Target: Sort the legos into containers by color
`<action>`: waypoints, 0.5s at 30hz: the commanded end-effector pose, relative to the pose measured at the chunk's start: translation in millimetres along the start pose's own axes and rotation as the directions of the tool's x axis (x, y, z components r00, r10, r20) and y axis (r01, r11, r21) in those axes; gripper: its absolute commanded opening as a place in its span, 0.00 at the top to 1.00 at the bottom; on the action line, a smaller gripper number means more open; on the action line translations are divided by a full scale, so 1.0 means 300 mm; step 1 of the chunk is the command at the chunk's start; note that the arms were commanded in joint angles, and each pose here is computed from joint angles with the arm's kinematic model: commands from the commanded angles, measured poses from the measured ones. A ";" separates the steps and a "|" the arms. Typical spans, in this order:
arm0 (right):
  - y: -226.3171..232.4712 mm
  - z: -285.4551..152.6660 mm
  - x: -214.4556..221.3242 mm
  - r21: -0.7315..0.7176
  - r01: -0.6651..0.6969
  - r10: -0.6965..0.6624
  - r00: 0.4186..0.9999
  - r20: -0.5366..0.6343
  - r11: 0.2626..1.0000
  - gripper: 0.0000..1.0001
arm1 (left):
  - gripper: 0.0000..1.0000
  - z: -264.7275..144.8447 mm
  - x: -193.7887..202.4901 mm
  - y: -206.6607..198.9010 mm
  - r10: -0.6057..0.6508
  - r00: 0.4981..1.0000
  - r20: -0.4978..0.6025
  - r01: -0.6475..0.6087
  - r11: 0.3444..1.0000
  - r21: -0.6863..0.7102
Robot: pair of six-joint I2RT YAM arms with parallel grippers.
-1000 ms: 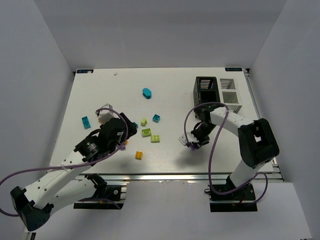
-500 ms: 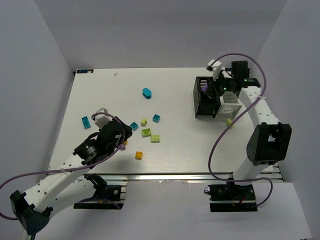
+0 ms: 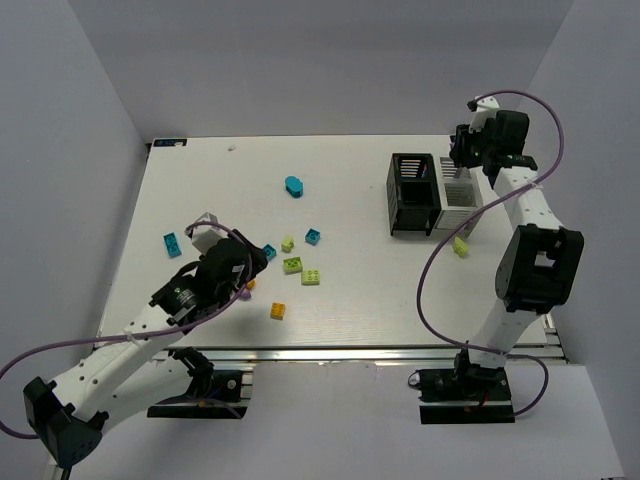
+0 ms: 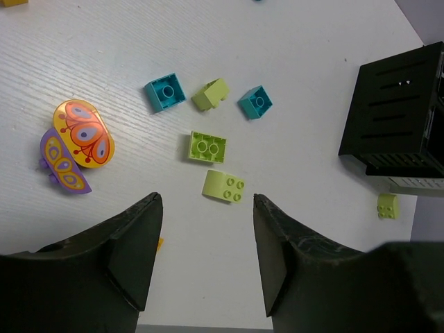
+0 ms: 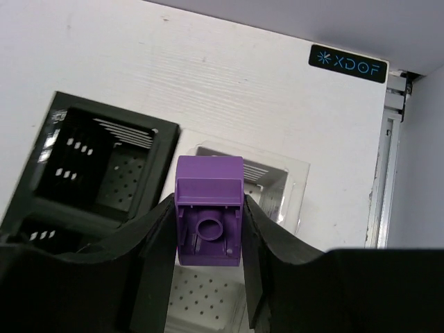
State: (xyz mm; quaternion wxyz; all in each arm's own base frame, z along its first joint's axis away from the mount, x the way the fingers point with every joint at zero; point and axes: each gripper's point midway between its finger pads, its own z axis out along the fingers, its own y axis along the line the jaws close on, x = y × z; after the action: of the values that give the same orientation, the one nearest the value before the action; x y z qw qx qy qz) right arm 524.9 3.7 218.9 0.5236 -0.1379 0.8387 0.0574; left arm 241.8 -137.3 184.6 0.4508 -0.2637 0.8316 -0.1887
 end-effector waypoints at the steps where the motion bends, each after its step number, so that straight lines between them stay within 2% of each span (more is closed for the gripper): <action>1: -0.061 0.050 -0.078 0.051 0.007 -0.010 0.997 0.070 0.999 0.95 | 0.35 -0.007 -0.020 -0.030 -0.009 1.000 0.007 0.009 1.000 0.026; 12: -0.088 0.150 -0.068 0.042 0.030 -0.033 0.997 0.076 0.999 0.73 | 0.34 0.012 -0.001 -0.036 -0.003 1.000 -0.014 0.003 1.000 0.022; 14: -0.089 0.160 -0.048 0.035 0.032 -0.034 0.998 0.060 0.999 0.65 | 0.34 0.016 -0.002 -0.035 0.001 1.000 -0.014 -0.001 1.000 0.016; 15: -0.089 0.164 -0.035 0.034 0.033 -0.034 0.998 0.051 0.999 0.58 | 0.34 0.017 -0.002 -0.034 0.002 1.000 -0.015 -0.002 1.000 0.013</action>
State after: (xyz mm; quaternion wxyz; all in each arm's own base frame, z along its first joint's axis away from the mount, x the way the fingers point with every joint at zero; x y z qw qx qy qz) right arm 565.4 -6.1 186.0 0.5176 -0.1313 0.8442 0.0473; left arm 244.5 -143.8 177.4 0.4399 -0.2583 0.8394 -0.1875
